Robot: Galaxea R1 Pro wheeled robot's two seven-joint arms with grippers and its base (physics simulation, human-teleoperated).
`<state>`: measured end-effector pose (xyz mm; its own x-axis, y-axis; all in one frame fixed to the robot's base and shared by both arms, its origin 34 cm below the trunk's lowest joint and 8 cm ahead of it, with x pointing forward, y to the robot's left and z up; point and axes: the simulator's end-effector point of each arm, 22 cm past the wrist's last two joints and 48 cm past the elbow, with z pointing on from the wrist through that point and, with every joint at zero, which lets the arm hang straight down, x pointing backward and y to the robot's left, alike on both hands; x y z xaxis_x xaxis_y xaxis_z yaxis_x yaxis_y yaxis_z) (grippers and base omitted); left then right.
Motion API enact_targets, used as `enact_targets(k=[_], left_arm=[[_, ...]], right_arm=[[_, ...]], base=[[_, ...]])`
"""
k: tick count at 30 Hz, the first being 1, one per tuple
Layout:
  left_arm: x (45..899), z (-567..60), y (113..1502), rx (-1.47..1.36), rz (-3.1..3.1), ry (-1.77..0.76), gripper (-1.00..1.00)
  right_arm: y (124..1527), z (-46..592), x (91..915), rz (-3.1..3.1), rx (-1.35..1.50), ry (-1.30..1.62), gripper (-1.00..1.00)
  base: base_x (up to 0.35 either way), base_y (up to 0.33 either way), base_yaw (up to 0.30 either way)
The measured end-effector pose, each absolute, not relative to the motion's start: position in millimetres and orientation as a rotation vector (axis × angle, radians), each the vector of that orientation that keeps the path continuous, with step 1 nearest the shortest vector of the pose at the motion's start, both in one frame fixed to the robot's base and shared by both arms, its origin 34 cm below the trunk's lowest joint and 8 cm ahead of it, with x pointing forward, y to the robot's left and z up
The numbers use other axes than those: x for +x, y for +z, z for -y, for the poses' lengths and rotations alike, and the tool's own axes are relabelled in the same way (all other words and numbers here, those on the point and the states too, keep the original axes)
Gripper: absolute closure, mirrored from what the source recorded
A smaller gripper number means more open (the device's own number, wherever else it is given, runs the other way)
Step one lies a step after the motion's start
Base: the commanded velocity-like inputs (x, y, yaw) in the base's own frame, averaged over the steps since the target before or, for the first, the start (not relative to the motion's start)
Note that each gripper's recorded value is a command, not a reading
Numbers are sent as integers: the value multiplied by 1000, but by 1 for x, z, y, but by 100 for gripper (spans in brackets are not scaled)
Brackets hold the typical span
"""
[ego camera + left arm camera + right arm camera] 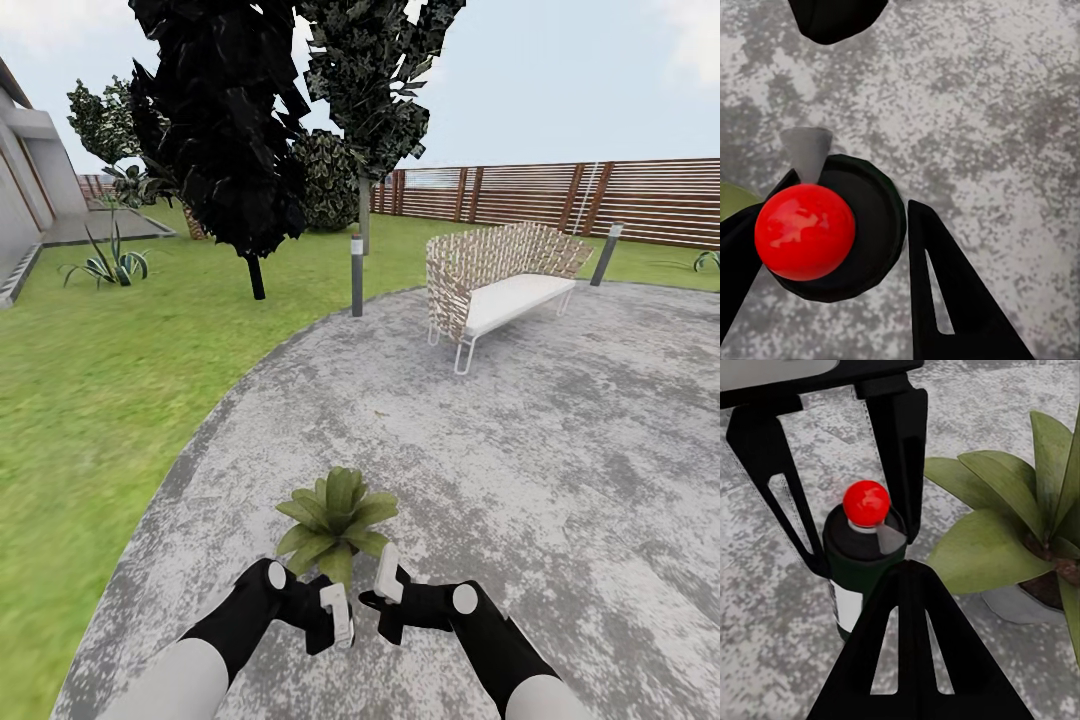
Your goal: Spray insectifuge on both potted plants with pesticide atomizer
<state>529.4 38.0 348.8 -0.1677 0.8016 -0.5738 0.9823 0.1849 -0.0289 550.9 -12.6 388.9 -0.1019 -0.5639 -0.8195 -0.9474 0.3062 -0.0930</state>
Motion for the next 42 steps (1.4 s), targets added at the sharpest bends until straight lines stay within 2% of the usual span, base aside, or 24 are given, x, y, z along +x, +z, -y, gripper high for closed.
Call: enact_targets(k=[42], left_arm=[[528,-18,355,1661,-2001,-592,100]], right_arm=[[389,12,551,-1776,-1362,608,100]], base=[[0,0,0]])
